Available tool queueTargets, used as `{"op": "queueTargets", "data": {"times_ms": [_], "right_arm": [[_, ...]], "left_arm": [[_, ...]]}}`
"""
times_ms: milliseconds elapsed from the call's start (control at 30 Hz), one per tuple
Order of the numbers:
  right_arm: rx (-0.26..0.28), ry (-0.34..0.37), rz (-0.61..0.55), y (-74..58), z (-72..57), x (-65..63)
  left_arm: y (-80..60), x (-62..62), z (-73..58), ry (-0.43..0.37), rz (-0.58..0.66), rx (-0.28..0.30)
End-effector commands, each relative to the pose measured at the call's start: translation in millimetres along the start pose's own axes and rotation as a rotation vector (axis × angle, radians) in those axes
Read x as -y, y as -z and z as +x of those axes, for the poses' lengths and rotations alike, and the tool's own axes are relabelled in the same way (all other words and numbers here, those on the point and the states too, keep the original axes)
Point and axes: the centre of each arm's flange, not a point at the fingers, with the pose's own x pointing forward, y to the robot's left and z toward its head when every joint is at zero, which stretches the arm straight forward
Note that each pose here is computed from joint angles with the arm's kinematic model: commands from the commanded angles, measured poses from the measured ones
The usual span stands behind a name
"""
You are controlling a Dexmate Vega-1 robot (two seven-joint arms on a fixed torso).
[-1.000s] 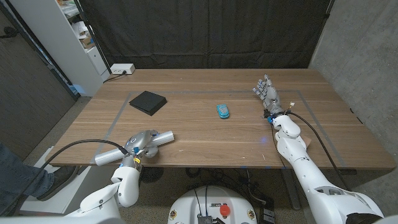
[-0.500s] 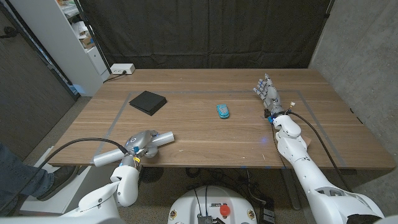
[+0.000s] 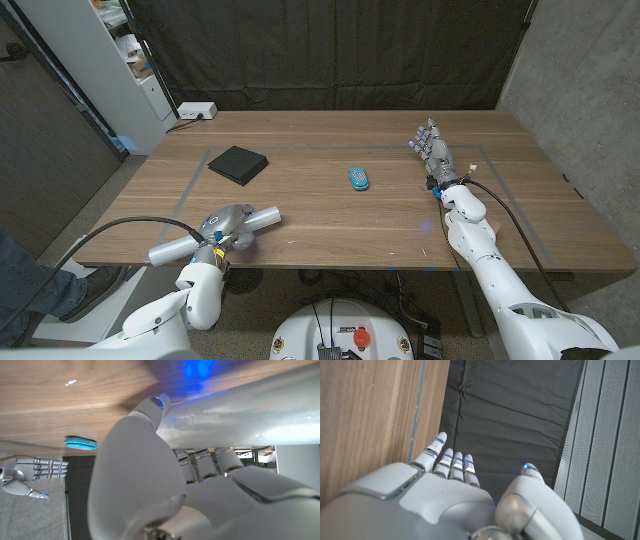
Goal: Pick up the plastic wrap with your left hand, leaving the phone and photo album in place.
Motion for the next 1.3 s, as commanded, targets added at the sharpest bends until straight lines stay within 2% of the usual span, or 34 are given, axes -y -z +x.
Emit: {"op": "queueTargets", "data": {"times_ms": [33, 333, 700, 1300], "right_arm": [[0.008, -0.001, 0.001, -2.3, -2.6, 2.4], [0.01, 0.0, 0.005, -2.1, -6.6, 4.2], [0.011, 0.001, 0.006, -1.6, -9.3, 6.1], [0.011, -0.002, 0.012, -0.4, -4.3, 6.7]], "left_arm": [[-5.9, -14.2, -3.5, -0.007, -0.013, 0.021], [-10.7, -27.7, -10.7, -0.033, -0.011, 0.045], [-16.0, -39.7, -12.0, -0.048, -0.001, 0.06], [-25.5, -58.6, -13.6, -0.073, 0.014, 0.084]]}}
